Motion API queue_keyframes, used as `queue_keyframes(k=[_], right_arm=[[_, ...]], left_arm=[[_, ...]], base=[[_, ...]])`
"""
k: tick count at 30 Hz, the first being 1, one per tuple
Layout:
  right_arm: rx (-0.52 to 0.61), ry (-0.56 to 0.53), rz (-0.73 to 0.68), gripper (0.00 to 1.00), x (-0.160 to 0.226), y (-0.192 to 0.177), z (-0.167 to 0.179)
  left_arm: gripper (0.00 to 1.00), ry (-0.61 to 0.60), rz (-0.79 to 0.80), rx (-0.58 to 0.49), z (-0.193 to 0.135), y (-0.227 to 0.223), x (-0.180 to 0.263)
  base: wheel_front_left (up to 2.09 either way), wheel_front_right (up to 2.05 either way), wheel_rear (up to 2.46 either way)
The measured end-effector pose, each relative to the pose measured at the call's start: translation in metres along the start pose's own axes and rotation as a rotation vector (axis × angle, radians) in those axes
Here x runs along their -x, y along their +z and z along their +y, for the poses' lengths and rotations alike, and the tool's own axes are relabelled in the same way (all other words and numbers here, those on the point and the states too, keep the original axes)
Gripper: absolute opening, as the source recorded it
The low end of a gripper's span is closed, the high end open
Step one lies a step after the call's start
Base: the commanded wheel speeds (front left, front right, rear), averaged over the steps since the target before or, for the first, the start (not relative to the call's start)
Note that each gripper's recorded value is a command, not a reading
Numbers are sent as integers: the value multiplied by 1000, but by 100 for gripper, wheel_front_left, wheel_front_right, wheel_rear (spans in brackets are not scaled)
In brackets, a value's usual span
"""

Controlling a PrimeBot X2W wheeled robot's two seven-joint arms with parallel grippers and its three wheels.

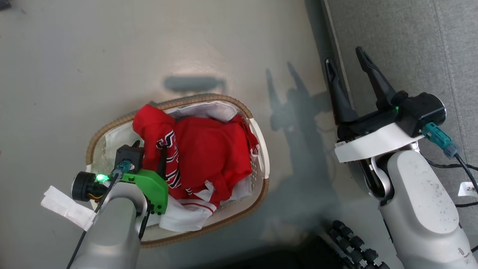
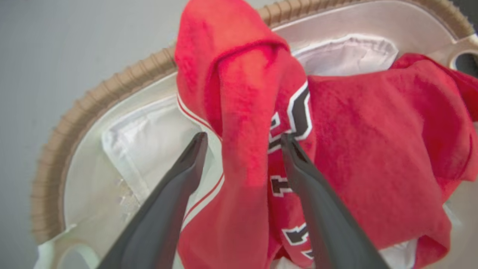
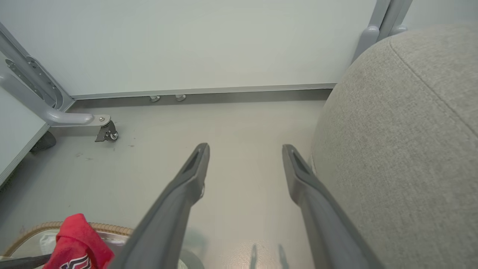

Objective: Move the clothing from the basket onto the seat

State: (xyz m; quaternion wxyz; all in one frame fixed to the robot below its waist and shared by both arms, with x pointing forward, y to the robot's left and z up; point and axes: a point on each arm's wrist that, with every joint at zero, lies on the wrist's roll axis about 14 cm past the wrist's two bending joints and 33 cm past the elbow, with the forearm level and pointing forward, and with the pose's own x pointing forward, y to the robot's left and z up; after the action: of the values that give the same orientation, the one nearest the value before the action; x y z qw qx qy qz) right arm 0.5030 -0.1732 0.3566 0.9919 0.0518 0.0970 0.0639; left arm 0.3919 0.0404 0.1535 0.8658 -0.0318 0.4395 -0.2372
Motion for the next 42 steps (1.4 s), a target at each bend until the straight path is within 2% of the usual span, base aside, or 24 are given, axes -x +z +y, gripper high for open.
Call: queue_keyframes(k=[5,17,18,19,29,36,42], right_arm=[[-10,-2,33,100,-4,-17,-2],[-19,-18,69,100,-2,-33,-7],[-19,-19,67,100,-3,-32,-7],[-21,-20,63,100,-3,-31,-7],[-24,-37,27,100,2,-10,-9],[-30,-61,12,100,24,6,-11],[-24,-41,-33,100,37,31,-2]], left_arm=[[100,-14,84,22,0,-25,-12],[100,-120,115,-3,-32,-34,-28],[57,-121,118,0,-32,-34,-29],[0,-127,122,-3,-34,-35,-28],[0,-154,94,-9,-47,-22,-16],[0,-150,32,-8,-55,-7,13],[0,-154,-53,-23,-67,15,41]], base=[[0,0,0],[0,0,0],[0,0,0],[0,0,0],[0,0,0],[0,0,0],[0,0,0]])
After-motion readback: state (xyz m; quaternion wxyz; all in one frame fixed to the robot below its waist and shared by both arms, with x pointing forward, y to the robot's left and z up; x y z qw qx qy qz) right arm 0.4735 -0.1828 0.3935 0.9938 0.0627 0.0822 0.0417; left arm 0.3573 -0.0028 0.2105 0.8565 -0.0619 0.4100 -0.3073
